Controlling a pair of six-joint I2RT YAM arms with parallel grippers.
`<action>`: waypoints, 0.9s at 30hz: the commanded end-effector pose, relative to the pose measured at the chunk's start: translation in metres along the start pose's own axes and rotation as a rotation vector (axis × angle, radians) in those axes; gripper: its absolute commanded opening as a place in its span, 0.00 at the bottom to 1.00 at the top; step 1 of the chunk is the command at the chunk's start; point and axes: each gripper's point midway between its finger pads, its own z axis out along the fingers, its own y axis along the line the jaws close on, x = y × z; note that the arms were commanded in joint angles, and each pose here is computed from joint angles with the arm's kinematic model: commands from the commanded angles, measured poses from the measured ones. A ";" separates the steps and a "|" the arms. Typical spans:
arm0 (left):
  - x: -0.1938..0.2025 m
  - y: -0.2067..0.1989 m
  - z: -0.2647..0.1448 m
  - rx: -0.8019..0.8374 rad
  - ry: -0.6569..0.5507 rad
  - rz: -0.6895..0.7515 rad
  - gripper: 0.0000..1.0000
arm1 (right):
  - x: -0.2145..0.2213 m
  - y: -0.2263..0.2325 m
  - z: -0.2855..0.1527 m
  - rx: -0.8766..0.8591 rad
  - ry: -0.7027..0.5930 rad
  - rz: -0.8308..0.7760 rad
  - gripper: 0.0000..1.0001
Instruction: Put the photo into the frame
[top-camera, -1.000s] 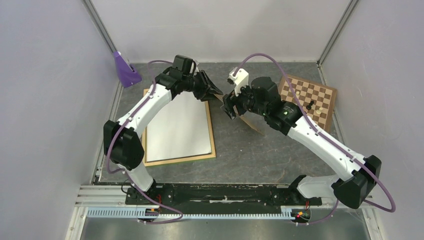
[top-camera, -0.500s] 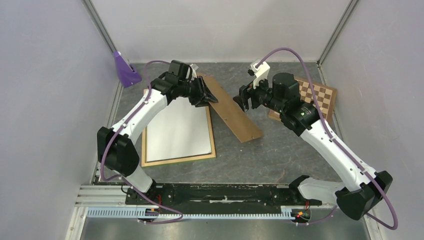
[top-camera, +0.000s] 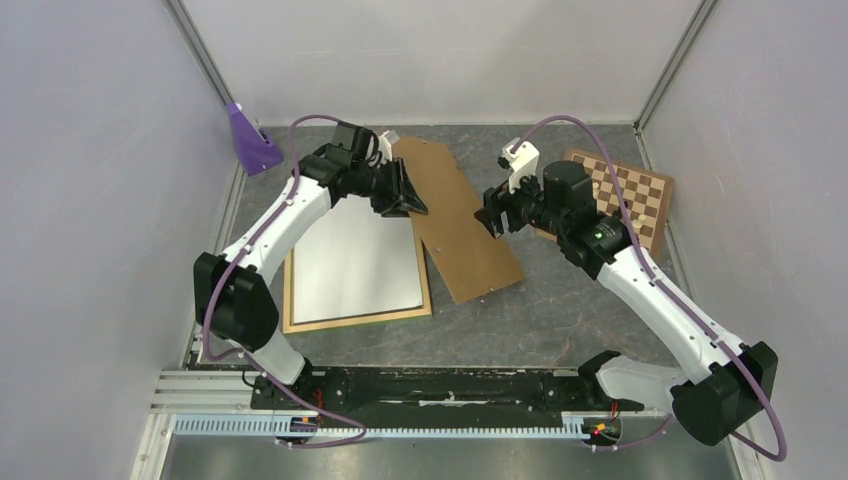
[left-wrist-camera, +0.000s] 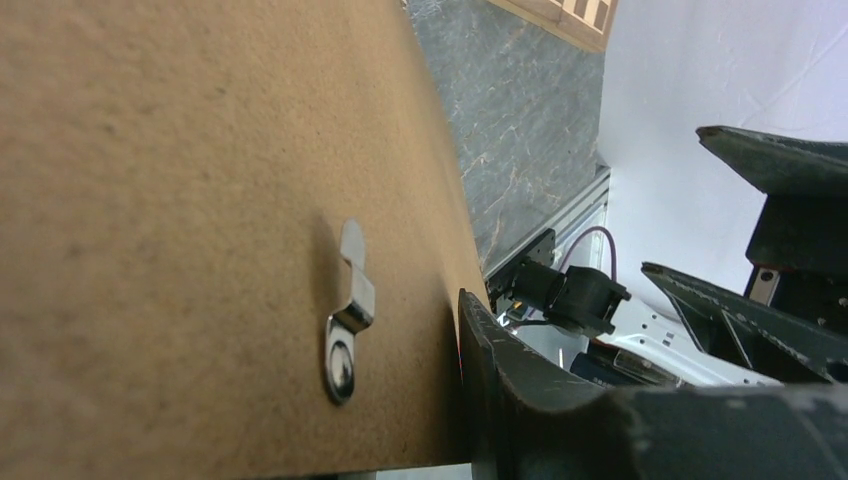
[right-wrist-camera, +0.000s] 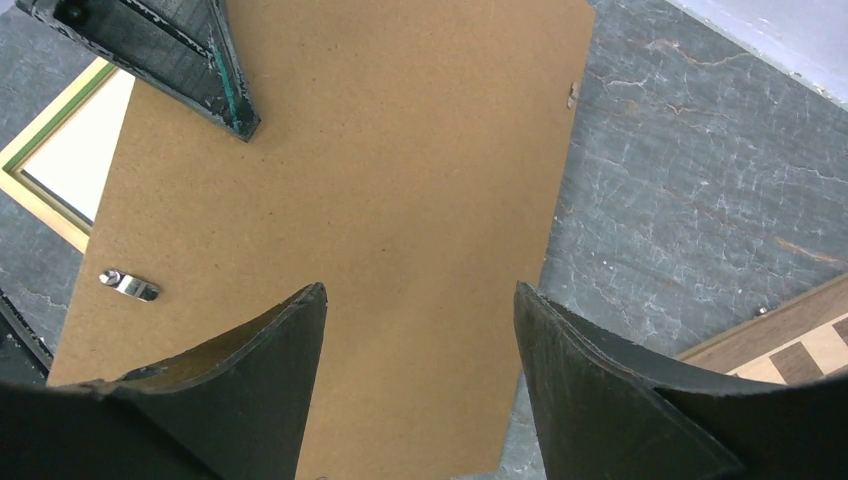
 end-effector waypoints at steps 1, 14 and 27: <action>-0.005 -0.014 -0.009 0.124 0.013 0.119 0.02 | -0.020 0.000 -0.006 -0.007 -0.082 -0.037 0.72; -0.011 -0.020 -0.025 0.251 0.004 0.198 0.02 | -0.005 -0.004 -0.006 0.008 -0.067 -0.052 0.71; -0.023 0.008 -0.010 0.224 0.013 0.033 0.02 | 0.033 0.014 0.013 -0.109 -0.041 -0.045 0.71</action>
